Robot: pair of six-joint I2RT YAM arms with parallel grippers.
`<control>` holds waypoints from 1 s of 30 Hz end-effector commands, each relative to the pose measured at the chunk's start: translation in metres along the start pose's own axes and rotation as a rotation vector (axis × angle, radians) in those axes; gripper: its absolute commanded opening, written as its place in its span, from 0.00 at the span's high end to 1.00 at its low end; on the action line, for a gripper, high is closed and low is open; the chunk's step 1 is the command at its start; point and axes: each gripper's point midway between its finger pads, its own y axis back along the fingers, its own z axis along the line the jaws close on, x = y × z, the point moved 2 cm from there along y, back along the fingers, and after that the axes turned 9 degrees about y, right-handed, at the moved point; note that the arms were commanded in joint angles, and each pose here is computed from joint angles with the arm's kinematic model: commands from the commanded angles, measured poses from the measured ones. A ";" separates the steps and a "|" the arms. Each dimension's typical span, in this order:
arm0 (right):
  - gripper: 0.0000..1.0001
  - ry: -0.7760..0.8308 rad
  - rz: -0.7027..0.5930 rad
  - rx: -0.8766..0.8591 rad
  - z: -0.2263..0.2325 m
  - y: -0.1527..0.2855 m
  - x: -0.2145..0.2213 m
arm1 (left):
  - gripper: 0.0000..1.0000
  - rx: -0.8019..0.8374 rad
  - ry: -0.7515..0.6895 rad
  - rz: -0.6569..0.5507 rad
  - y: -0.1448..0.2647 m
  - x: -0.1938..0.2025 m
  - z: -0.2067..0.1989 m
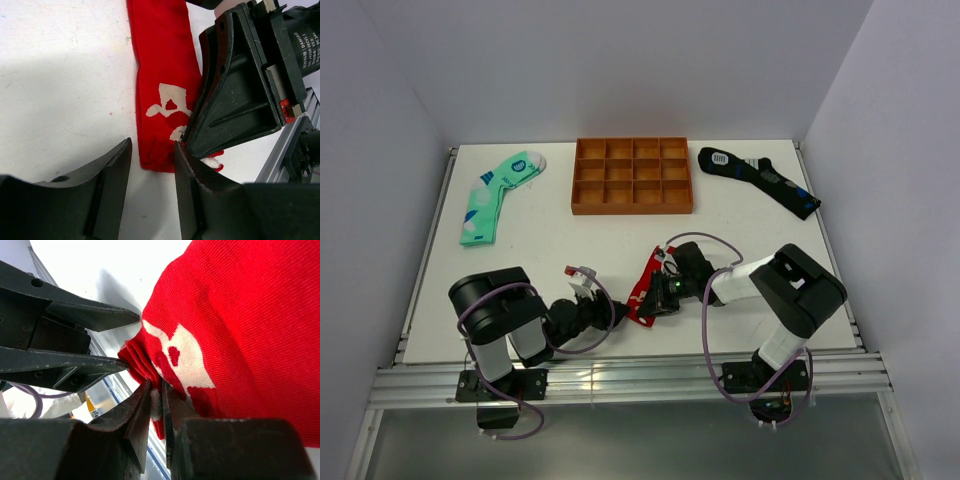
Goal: Roll the socks
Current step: Roll the sock at the center of the board.
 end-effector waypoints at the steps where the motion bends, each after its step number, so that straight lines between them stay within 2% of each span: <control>1: 0.79 -0.011 0.017 0.078 -0.018 -0.001 0.004 | 0.55 -0.071 -0.026 0.034 0.013 0.009 0.019; 9: 0.79 -0.006 0.018 0.088 -0.020 0.000 0.005 | 0.59 -0.138 -0.040 0.063 0.003 0.011 0.025; 16: 0.79 -0.005 0.021 0.100 -0.023 0.000 0.007 | 0.56 -0.142 -0.036 0.068 -0.003 0.009 0.021; 21: 0.78 -0.005 0.021 0.103 -0.024 0.000 0.007 | 0.59 -0.165 -0.039 0.087 -0.008 0.011 0.023; 30: 0.78 0.000 0.012 0.115 -0.024 0.001 0.005 | 0.73 -0.199 -0.043 0.113 -0.009 0.015 0.027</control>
